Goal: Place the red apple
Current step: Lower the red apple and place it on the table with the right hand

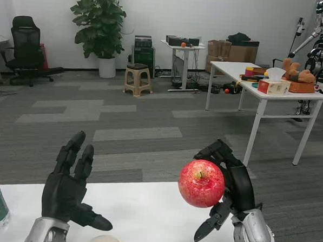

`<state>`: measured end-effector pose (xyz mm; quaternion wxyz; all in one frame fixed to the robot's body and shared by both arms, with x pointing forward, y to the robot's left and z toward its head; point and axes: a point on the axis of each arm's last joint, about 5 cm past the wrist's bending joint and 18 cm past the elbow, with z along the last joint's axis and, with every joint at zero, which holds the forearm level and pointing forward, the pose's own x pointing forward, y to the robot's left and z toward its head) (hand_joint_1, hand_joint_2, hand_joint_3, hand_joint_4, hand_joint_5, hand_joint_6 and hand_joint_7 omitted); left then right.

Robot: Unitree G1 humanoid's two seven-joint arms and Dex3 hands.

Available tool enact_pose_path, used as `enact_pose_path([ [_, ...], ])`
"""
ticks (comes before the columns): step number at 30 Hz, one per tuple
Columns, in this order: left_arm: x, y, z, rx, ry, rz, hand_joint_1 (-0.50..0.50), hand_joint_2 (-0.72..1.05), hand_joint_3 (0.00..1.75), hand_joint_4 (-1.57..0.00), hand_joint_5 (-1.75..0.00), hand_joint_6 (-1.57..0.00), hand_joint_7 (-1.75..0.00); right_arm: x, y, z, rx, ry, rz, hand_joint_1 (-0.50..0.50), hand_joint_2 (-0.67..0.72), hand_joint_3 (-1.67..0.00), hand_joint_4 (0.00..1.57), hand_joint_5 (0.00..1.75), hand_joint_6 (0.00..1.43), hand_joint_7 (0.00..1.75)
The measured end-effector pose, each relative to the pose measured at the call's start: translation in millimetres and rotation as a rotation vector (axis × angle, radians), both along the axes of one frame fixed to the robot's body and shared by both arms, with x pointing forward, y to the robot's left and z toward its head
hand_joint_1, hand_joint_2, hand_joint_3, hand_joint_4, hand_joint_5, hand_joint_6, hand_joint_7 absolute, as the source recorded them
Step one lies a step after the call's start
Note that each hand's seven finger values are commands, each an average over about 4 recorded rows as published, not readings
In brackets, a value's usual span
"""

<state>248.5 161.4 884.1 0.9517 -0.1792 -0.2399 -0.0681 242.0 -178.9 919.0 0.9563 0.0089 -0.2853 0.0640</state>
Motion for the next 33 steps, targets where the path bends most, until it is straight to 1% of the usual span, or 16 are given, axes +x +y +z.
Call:
enact_pose_path([
  [1,-0.5,0.8,-0.1,-0.003,-0.001,0.005,-0.34,-0.19,0.03,0.00,0.00,0.00,-0.37,0.7,1.3,-0.5,-0.001,0.003,0.003,0.42,0.66,-0.16,1.00,1.65,0.63,1.47],
  [4,-2.3,3.6,-0.6,-0.011,-0.003,0.021,-0.35,-0.19,0.09,0.00,0.00,0.00,-0.37,2.2,6.5,-3.7,-0.003,0.017,0.017,0.42,0.66,-0.16,1.00,1.65,0.63,1.47],
  [6,-3.3,4.5,-1.3,-0.013,-0.001,0.026,-0.36,-0.19,0.09,0.00,0.00,0.00,-0.35,2.2,8.2,-4.8,-0.003,0.022,0.022,0.42,0.66,-0.16,1.00,1.65,0.63,1.47],
  [10,-4.7,5.1,-2.7,-0.013,0.005,0.028,-0.36,-0.19,0.09,0.00,0.00,0.00,-0.37,2.6,8.4,-4.4,-0.003,0.021,0.023,0.42,0.66,-0.16,1.00,1.65,0.63,1.47],
  [19,-4.7,5.1,-2.7,-0.013,0.005,0.028,-0.34,-0.19,0.09,0.00,0.00,0.00,-0.35,2.6,8.4,-4.4,-0.003,0.021,0.023,0.42,0.66,-0.16,1.00,1.65,0.63,1.47],
  [23,-4.7,5.1,-2.7,-0.013,0.005,0.028,-0.35,-0.19,0.02,0.00,0.00,0.00,-0.35,2.6,8.4,-4.4,-0.003,0.021,0.023,0.42,0.66,-0.16,1.00,1.65,0.63,1.47],
  [26,-4.7,5.0,-2.7,-0.013,0.005,0.028,-0.36,-0.19,0.00,0.00,0.00,0.00,-0.35,2.6,8.4,-4.4,-0.003,0.021,0.023,0.42,0.66,-0.16,1.00,1.65,0.63,1.47],
  [27,-4.7,5.0,-2.7,-0.013,0.005,0.028,-0.36,-0.19,0.02,0.00,0.00,0.00,-0.35,2.6,8.4,-4.5,-0.003,0.022,0.023,0.42,0.66,-0.16,1.00,1.65,0.63,1.47],
  [30,-4.7,5.0,-2.7,-0.013,0.005,0.028,-0.36,-0.19,0.07,0.00,0.00,0.00,-0.35,2.1,9.3,-6.6,-0.012,0.032,0.030,0.42,0.66,-0.16,1.01,1.65,0.63,1.47],
  [33,-4.7,5.0,-2.7,-0.013,0.005,0.028,-0.36,-0.19,0.04,0.00,0.00,0.00,-0.35,1.0,11.0,-11.7,-0.030,0.057,0.041,0.42,0.66,-0.16,1.01,1.65,0.61,1.47],
])
